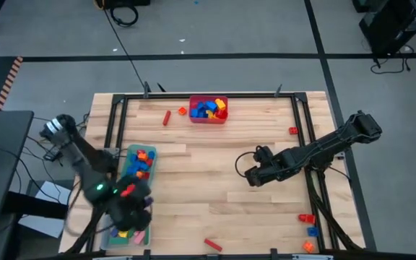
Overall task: Sort blocks by size
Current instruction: Put the blue rectangle block into the transparent bin
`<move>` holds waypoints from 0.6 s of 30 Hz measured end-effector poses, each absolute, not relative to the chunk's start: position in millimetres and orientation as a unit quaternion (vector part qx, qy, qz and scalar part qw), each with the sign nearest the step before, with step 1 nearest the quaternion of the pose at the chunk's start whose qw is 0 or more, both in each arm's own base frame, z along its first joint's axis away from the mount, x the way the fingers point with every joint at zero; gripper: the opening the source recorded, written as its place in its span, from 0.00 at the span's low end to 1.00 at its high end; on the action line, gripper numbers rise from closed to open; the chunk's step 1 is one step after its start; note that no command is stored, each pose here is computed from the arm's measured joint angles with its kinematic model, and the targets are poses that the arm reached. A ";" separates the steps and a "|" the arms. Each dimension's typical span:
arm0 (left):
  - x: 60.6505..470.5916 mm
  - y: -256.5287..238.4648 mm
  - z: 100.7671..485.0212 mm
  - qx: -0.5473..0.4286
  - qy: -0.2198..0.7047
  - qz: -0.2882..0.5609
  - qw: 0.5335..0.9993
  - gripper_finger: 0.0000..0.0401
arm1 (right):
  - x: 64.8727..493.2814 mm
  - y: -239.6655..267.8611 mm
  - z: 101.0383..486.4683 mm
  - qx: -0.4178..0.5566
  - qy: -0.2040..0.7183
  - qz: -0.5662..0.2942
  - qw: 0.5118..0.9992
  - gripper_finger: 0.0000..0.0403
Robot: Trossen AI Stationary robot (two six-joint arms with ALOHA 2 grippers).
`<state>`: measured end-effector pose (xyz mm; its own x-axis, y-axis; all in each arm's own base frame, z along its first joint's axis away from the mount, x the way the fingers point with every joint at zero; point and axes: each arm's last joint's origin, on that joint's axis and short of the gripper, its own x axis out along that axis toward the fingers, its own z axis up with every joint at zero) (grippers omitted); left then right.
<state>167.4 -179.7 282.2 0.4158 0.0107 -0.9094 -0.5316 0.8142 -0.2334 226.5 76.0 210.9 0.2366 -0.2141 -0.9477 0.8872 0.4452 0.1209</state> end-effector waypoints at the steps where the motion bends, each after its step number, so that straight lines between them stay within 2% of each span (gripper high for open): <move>1: 162.0 -186.8 280.5 -0.262 0.513 0.170 0.799 0.14 | 227.3 76.3 211.1 0.355 0.476 -0.389 0.704 0.64; 13: 111.3 -252.9 234.3 -0.299 0.534 0.238 0.754 0.14 | 230.7 78.1 211.6 0.373 0.471 -0.376 0.705 0.64; 18: 108.3 -264.1 218.5 -0.293 0.560 0.254 0.732 0.23 | 233.7 79.3 212.3 0.384 0.462 -0.367 0.710 0.63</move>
